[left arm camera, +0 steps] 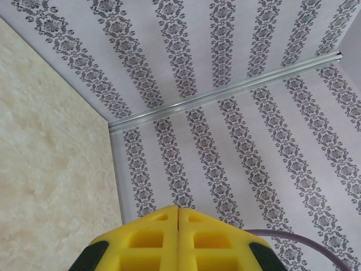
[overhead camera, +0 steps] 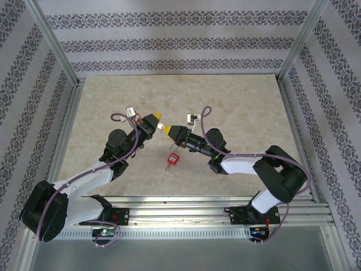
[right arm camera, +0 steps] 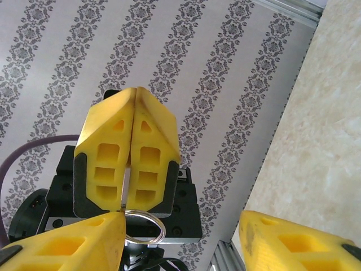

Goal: Unlock with the key

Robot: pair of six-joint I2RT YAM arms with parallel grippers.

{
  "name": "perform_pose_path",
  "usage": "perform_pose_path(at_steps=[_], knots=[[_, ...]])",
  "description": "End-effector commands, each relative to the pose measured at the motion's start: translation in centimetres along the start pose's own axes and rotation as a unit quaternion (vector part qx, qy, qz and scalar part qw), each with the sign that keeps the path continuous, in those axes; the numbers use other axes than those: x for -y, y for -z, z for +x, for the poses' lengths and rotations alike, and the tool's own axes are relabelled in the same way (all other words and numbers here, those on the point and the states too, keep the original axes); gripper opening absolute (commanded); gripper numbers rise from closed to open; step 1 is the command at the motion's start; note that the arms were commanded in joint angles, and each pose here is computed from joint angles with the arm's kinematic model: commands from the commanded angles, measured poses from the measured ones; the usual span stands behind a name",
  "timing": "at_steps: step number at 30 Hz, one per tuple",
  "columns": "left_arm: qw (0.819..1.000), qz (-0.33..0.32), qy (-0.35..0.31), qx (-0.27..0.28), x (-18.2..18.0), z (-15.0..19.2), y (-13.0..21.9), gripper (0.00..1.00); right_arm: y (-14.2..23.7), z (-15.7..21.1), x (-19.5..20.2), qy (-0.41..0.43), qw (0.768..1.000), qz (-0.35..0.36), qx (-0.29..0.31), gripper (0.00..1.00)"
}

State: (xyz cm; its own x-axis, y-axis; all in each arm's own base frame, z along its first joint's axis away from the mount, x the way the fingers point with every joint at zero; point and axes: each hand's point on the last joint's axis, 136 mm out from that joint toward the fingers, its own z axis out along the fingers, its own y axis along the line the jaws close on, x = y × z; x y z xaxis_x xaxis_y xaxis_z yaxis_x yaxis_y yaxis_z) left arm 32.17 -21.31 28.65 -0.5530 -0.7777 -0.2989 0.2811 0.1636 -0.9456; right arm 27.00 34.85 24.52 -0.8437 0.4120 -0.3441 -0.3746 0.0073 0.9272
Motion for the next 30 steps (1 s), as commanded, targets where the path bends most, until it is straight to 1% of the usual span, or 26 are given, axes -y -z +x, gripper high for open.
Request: perform_pose_path(at_steps=[1,9,16,21,28,30], knots=[[0.999,0.011,-0.014,-0.029,0.1,1.4,0.3,0.0,0.5,-0.6,-3.3,0.024,0.998,-0.048,0.016,0.56],[0.999,0.008,-0.014,-0.032,-0.1,1.5,0.3,0.0,0.7,-0.5,-3.7,0.03,0.998,-0.05,0.014,0.56],[0.999,0.009,-0.015,-0.033,0.0,1.6,0.2,0.0,-0.5,-0.1,-3.6,0.024,0.998,-0.056,-0.002,0.53],[0.999,0.008,-0.016,-0.035,-0.1,1.7,0.2,0.0,-1.3,0.2,-3.5,0.017,0.998,-0.063,-0.009,0.47],[0.999,0.01,-0.018,-0.037,-0.1,1.9,0.2,0.0,-1.6,0.1,-3.7,0.016,0.998,-0.066,-0.009,0.39],[0.999,0.007,-0.017,-0.038,-0.3,2.0,0.2,0.0,-1.6,0.2,-3.7,0.014,0.998,-0.067,-0.01,0.35]])
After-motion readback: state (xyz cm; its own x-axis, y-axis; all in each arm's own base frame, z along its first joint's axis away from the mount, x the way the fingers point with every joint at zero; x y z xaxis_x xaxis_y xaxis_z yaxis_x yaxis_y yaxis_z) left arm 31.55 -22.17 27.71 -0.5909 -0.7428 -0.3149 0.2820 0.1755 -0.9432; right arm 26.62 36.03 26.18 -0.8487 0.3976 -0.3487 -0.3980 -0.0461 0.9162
